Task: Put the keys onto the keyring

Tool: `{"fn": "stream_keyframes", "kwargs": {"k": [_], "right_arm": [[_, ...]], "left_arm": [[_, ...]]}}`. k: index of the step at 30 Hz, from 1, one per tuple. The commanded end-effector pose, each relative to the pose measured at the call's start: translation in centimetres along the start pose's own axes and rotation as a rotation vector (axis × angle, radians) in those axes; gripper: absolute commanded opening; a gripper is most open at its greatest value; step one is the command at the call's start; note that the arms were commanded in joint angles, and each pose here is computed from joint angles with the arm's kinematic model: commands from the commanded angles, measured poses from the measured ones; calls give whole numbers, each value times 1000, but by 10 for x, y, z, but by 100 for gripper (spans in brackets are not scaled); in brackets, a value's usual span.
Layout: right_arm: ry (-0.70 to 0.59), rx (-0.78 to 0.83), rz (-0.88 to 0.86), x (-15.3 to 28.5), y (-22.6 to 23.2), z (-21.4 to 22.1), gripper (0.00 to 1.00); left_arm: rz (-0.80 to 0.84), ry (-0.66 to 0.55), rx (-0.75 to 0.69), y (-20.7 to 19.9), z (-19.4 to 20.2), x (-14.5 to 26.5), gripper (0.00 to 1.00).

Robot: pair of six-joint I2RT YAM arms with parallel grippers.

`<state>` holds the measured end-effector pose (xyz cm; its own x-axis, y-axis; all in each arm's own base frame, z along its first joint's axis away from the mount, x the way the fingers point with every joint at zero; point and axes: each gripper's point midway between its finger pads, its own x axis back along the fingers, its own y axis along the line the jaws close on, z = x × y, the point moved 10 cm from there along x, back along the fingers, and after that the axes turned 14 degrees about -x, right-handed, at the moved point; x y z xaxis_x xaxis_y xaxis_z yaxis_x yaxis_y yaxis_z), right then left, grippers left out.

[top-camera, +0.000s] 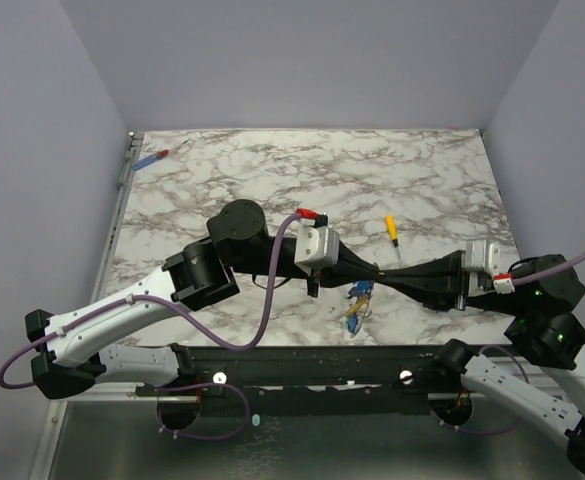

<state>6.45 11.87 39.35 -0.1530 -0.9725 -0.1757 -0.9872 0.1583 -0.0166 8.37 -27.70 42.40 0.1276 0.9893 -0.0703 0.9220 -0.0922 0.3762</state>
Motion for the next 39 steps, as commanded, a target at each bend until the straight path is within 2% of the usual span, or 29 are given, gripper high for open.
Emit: {"fn": "stream_keyframes", "kwargs": {"k": [1, 6, 11, 14, 17, 21, 27, 33, 39], "right_arm": [[-69, 49, -31, 2, 6, -19, 1], [-72, 41, 20, 4, 3, -17, 2], [-18, 42, 72, 9, 1, -16, 32], [40, 47, 116, 13, -2, -12, 43], [103, 54, 165, 18, -5, -8, 49], [190, 42, 228, 21, -10, -1, 53], [337, -21, 230, 15, -18, 13, 53], [341, -33, 212, 8, -21, 14, 52], [341, -30, 214, 4, -24, 15, 44]], "left_arm": [[23, 13, 5, -3, 1, -1, 0], [12, 41, -2, -2, 4, 0, 0], [-46, 88, -43, 2, 5, 8, 0], [-66, 104, -57, 3, 6, 9, 0], [-74, 116, -64, 4, 9, 10, 0], [-98, 139, -73, 6, 14, 9, 0], [-125, 197, -79, 9, 26, 5, 0], [-140, 242, -84, 11, 38, 2, 0], [-135, 262, -83, 11, 45, -1, 0]]}}
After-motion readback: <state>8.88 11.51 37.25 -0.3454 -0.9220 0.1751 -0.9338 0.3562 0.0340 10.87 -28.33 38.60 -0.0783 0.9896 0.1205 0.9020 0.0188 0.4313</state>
